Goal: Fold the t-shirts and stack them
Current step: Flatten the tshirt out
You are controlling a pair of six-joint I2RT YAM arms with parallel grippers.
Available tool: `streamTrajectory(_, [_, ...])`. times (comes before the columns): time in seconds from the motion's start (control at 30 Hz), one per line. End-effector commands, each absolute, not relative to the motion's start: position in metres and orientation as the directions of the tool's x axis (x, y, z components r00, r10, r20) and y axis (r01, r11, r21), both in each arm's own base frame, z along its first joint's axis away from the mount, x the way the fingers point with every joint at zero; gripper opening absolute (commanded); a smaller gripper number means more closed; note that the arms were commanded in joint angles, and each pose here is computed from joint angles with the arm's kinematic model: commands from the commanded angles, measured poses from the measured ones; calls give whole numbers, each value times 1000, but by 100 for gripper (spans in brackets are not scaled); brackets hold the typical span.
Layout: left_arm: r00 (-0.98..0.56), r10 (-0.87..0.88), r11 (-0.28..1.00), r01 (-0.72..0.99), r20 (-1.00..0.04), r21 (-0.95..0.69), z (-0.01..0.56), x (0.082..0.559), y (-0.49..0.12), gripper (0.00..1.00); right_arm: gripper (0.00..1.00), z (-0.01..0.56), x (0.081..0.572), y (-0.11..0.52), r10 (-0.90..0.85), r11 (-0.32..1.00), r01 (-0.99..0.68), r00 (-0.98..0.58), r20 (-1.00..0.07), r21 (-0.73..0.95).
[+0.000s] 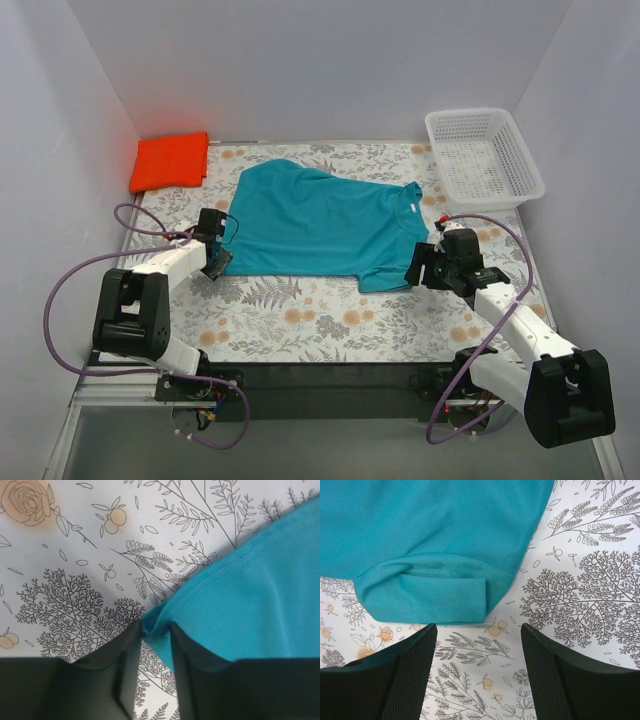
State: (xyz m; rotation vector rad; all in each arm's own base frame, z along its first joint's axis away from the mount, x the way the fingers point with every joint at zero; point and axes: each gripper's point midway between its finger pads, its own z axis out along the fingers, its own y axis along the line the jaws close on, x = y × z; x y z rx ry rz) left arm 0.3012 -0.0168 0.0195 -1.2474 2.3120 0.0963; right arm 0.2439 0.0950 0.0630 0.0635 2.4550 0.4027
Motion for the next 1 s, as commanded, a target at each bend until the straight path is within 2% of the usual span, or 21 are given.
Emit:
streamTrajectory(0.0, [-470,-747,586,-799,-469,-134,13,297,-12,22,75,61,248,94,132,956,-56,-797,-590,289])
streamTrajectory(0.07, [-478,-742,592,-796,-471,-125,16,295,-11,11,75,59,248,95,133,955,-52,-804,-580,292])
streamTrajectory(0.17, [-486,-727,609,-783,-486,-126,24,293,-9,0,74,56,250,94,153,956,-23,-812,-564,292])
streamTrajectory(0.5, [-494,-713,637,-753,-498,-165,36,284,-10,0,66,55,266,102,256,934,59,-801,-541,354])
streamTrajectory(0.7, [-495,-715,640,-747,-493,-179,37,286,-13,0,59,56,276,112,288,913,63,-799,-528,402])
streamTrajectory(0.83, [-496,-718,642,-744,-489,-188,37,287,-15,0,52,52,277,114,300,905,70,-806,-510,420])
streamTrajectory(0.97, [-493,-719,640,-744,-490,-191,38,286,-14,0,50,48,276,115,305,901,76,-811,-499,428])
